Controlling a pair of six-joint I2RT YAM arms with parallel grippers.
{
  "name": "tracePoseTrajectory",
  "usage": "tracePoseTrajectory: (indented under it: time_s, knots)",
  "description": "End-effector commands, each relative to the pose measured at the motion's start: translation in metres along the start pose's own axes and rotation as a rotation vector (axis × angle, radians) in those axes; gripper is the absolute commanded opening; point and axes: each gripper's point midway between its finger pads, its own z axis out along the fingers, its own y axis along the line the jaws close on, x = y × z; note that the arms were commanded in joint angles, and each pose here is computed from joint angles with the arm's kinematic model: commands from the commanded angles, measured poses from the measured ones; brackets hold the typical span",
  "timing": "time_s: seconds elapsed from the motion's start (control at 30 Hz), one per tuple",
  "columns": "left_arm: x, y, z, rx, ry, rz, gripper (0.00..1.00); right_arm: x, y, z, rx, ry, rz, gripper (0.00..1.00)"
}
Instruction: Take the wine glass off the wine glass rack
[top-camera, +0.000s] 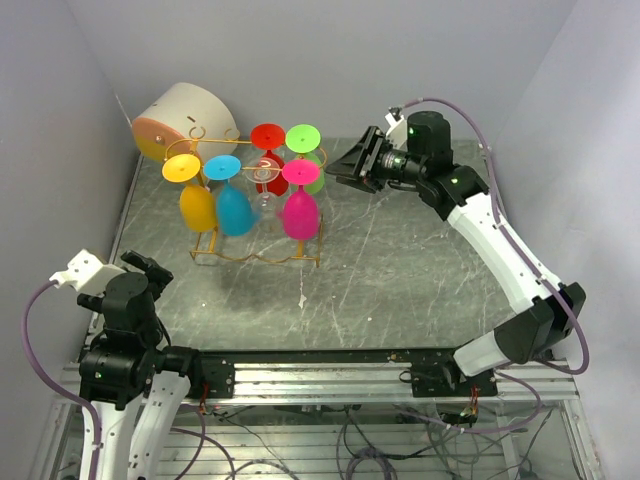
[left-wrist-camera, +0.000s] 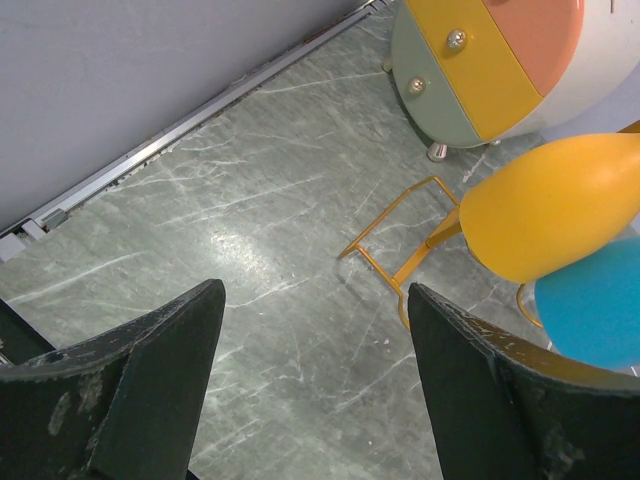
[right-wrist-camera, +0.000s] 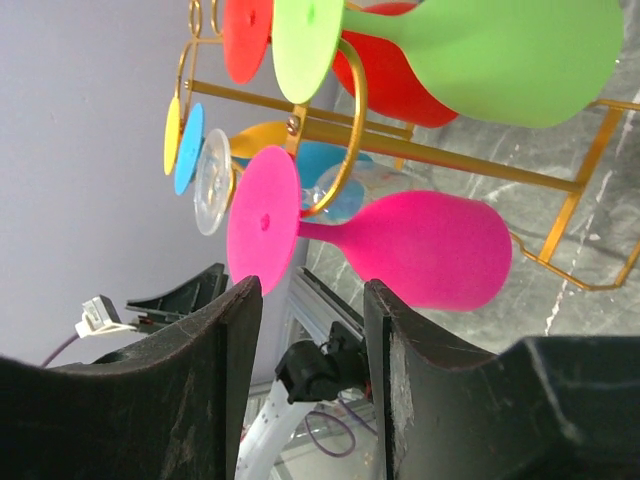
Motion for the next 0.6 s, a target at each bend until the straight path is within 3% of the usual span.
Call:
tracePoseTrajectory:
  time_s: [0.0,0.57]
  knots:
    - [-0.008,-0.003,-0.001,0.011,-0.025,-0.022,0.84,-0.014,0.025,0.003,-0.07,-0.041,-0.003,0.45]
    - [-0.008,-0.003,-0.002,0.015,-0.027,-0.023,0.82,0.006,0.035,0.024,-0.1,0.009,0.02,0.39]
